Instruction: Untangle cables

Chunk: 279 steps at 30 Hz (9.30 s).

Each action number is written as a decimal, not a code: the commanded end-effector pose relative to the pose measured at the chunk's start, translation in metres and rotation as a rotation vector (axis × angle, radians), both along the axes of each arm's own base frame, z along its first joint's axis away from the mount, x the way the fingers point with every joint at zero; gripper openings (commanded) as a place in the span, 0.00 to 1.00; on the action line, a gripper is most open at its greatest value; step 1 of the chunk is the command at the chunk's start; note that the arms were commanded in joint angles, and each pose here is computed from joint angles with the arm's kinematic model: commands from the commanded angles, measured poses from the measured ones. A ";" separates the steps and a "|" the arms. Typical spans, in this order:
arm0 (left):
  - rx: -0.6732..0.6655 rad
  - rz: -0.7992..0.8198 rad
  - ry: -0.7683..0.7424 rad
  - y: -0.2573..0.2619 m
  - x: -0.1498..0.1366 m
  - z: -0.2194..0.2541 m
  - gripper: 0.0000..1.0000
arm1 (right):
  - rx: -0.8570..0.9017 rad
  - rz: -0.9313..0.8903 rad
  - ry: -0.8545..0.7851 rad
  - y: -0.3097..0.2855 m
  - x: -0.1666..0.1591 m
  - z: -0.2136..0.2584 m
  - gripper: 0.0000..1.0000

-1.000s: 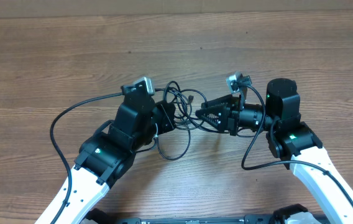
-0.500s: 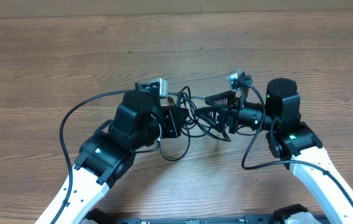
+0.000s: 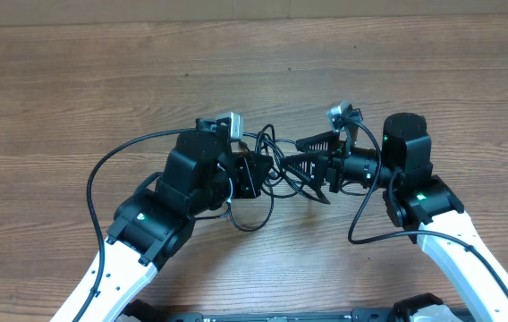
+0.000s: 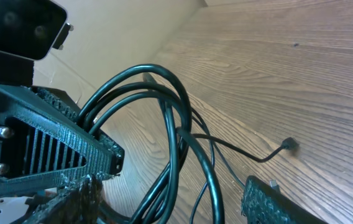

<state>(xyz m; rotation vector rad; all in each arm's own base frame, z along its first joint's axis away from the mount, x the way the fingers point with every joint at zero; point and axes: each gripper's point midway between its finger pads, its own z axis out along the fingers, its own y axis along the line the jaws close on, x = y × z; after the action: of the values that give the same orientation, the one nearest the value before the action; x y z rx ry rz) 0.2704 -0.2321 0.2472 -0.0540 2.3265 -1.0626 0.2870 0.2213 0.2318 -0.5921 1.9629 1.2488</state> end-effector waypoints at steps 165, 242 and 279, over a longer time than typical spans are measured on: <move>0.083 0.033 0.040 0.013 -0.002 -0.014 0.04 | -0.128 -0.055 -0.121 0.001 0.012 -0.010 0.85; 0.196 0.188 0.013 0.025 0.017 -0.030 0.05 | 0.174 0.423 -0.105 0.005 -0.055 0.024 0.04; 0.207 -0.055 0.009 0.004 -0.009 -0.035 0.04 | 0.143 -0.048 0.131 -0.099 0.008 -0.007 0.56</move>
<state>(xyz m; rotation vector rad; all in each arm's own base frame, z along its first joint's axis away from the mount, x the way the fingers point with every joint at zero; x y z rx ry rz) 0.2655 -0.2181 0.2013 -0.0570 2.4738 -0.7998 0.3058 0.1159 0.2034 -0.2460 2.0704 1.3790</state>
